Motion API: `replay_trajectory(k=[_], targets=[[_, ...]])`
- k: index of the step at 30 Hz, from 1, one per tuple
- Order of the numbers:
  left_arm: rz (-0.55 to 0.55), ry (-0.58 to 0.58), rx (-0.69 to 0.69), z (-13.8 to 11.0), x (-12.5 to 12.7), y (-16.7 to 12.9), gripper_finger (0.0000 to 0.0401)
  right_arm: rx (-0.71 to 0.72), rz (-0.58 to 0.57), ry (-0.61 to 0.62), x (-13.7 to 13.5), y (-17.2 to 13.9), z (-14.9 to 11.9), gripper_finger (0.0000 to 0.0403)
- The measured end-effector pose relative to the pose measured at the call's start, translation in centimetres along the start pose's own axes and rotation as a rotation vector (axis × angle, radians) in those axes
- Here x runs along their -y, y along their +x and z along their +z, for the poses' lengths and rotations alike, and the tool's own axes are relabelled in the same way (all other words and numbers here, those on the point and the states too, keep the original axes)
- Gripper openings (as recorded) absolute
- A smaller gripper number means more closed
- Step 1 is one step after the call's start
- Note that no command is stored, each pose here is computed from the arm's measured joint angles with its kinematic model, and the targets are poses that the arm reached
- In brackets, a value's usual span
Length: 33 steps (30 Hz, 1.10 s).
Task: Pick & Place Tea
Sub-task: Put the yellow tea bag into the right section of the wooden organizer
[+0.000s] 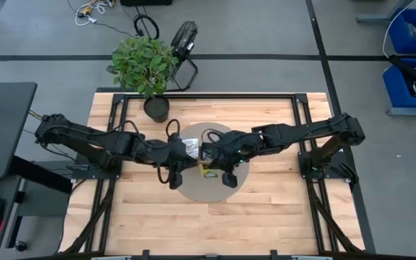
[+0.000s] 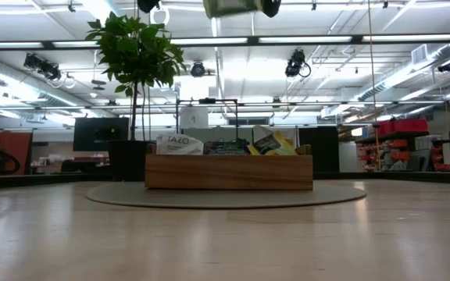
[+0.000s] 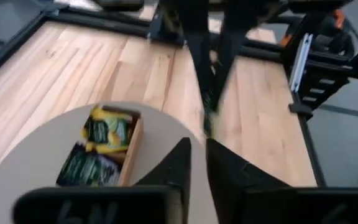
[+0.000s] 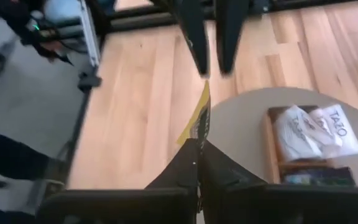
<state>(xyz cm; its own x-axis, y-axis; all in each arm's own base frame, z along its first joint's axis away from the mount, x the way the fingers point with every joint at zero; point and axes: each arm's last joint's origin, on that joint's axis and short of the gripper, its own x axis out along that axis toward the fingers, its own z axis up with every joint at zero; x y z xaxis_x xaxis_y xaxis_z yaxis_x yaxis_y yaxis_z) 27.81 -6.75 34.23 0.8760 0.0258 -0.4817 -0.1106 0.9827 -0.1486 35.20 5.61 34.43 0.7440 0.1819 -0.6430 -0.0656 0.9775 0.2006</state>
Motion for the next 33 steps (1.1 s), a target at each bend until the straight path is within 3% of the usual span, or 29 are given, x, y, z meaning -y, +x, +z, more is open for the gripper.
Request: replay_trajectory(k=[7,13,33], targets=[[0.018,-0.077,-0.044,-0.5,0.2,-0.8,0.0108,-0.131,-0.161,-0.054,1.3,-0.8,-1.3,0.0001],[0.071,-0.13,-0.024,-0.7,0.6,-1.7,0.0126,-0.197,-0.224,-0.06,3.7,-0.5,-2.1,0.0001],[0.149,-0.195,-0.007,-2.1,2.7,-3.1,0.0119,-0.115,-0.193,-0.004,7.5,2.7,-9.0,0.0]])
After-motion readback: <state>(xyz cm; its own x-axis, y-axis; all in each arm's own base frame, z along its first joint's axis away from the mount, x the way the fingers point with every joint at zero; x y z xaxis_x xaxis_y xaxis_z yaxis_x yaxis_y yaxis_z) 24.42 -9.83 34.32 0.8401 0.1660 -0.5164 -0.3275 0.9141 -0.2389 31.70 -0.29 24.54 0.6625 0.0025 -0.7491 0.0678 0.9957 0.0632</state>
